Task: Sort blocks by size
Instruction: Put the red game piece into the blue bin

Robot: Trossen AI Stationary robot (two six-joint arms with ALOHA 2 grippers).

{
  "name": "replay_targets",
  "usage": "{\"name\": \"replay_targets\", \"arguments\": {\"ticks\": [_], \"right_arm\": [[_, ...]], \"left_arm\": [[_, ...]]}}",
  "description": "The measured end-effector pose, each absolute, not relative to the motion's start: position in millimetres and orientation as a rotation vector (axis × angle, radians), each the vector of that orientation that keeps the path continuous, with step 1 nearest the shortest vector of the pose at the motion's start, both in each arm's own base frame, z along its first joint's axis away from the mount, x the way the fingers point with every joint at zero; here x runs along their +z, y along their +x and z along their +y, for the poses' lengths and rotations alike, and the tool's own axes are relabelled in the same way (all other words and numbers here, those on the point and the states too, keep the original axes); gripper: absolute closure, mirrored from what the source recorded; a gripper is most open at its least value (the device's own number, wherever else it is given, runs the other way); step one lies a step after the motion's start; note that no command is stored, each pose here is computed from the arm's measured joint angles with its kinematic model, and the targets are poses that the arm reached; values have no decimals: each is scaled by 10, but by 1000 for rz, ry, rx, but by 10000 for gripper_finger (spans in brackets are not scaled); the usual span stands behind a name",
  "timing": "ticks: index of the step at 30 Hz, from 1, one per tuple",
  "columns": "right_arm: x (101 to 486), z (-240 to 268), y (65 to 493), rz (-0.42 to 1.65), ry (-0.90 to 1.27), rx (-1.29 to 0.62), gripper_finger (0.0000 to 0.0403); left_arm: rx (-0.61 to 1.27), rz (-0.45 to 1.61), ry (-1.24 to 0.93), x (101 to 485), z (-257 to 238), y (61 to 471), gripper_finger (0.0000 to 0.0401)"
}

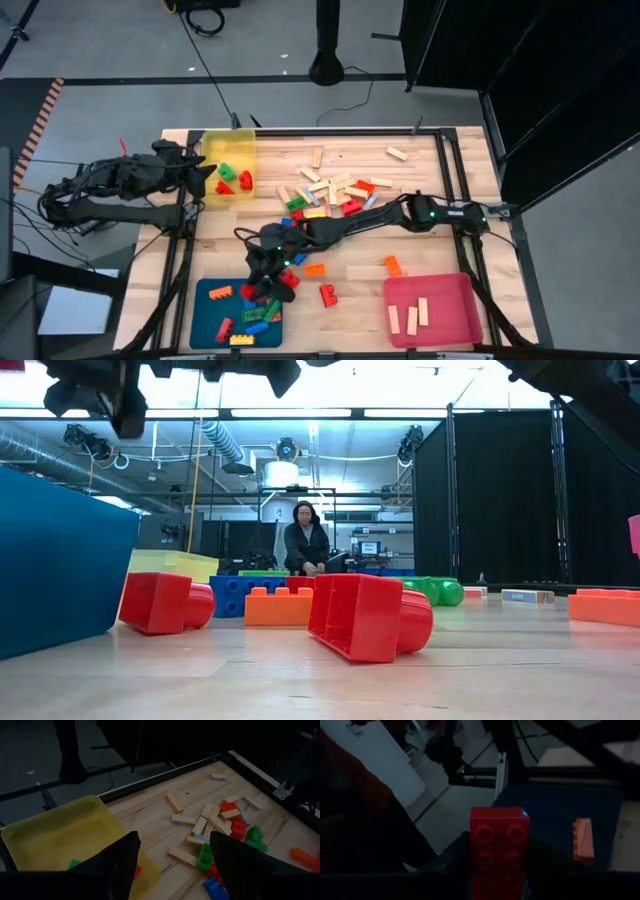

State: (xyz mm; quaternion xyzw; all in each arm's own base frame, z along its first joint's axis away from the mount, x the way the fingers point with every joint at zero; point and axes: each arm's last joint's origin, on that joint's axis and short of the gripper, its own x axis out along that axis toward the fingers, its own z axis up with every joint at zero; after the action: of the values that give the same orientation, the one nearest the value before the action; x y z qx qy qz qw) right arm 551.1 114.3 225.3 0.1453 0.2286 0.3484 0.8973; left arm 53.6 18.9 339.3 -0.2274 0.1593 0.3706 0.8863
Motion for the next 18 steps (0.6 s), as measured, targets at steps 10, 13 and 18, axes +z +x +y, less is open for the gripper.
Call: {"name": "replay_targets", "arguments": {"ticks": [10,13,18], "right_arm": [[2207,1012,5528,524,354,701,126],[2260,847,5493,588,400,655,137],[2489,352,5202,853,484,424,170]], "left_arm": [[771,331,-473,3393,189,536,148],[772,331,-477,3393,189,536,148],[772,342,-477,3383,188,531,148]]}}
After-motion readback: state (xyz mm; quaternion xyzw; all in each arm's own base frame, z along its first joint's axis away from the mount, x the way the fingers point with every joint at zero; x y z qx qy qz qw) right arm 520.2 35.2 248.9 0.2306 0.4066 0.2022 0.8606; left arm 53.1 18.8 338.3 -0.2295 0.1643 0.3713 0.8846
